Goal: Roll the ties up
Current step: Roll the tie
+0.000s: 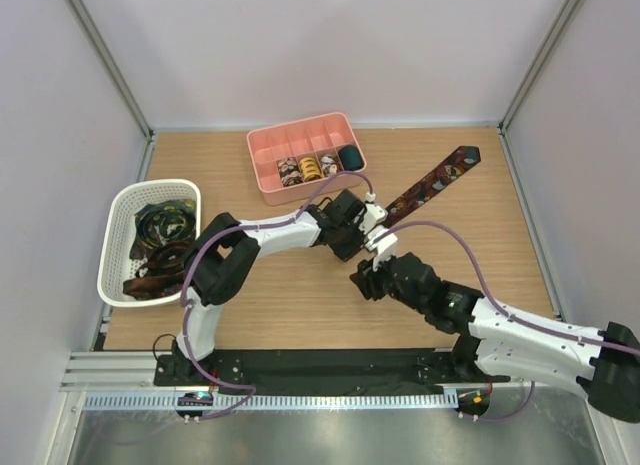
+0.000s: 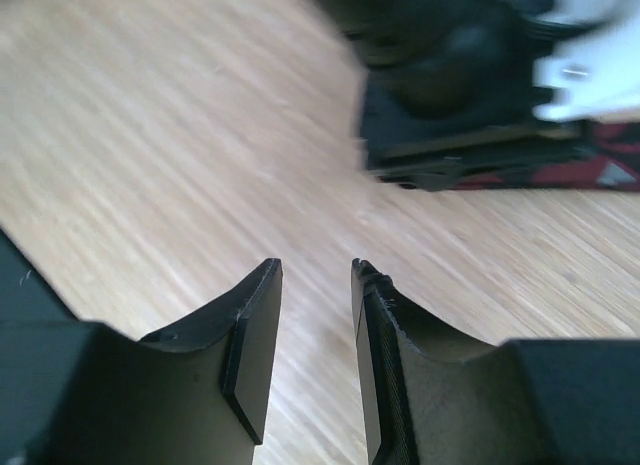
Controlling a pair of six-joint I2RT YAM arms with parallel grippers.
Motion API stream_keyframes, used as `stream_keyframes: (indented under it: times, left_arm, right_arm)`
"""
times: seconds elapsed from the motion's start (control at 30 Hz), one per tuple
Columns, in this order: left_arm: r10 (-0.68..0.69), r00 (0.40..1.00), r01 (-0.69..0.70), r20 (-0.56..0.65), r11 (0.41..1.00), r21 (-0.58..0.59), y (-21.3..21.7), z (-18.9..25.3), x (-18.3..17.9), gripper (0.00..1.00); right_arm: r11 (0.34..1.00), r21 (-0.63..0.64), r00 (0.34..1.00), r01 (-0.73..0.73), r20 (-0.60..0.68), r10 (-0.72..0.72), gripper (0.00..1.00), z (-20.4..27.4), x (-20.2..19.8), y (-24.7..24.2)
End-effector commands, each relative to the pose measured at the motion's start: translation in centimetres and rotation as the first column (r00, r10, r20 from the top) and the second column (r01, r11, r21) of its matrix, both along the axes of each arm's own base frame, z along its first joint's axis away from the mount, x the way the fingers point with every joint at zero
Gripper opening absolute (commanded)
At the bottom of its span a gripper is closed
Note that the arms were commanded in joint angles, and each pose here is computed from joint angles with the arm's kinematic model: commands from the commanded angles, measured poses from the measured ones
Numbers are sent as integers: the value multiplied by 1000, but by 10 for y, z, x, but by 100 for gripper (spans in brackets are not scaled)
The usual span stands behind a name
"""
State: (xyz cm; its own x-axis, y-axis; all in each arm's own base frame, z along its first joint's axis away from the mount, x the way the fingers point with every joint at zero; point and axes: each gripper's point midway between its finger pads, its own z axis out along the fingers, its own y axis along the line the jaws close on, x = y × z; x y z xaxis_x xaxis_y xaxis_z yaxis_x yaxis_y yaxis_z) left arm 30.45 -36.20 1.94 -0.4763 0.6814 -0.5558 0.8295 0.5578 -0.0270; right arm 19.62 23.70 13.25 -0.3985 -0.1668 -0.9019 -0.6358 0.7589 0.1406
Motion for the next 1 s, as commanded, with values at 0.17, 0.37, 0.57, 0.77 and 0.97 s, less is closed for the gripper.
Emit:
stream_keyframes:
  times: [0.17, 0.37, 0.57, 0.77, 0.97]
  left_arm:
    - [47, 980, -4, -192, 975, 222, 47, -50, -37, 37]
    - [57, 974, -5, -218, 972, 233, 48, -44, -41, 37]
    - [53, 961, 14, -272, 971, 238, 49, -38, -50, 37]
    - [53, 946, 24, -320, 972, 232, 43, -33, -54, 37]
    - [84, 935, 18, -346, 959, 282, 47, -35, -53, 36]
  right_arm:
    - [962, -259, 952, -92, 259, 160, 41, 20, -26, 54]
    - [767, -640, 941, -44, 230, 247, 44, -13, -18, 77]
    - [562, -827, 937, 38, 224, 267, 51, -37, 3, 94]
    - [413, -908, 942, 75, 200, 270, 51, -59, 18, 98]
    - [271, -955, 962, 119, 178, 205, 62, -82, 44, 84]
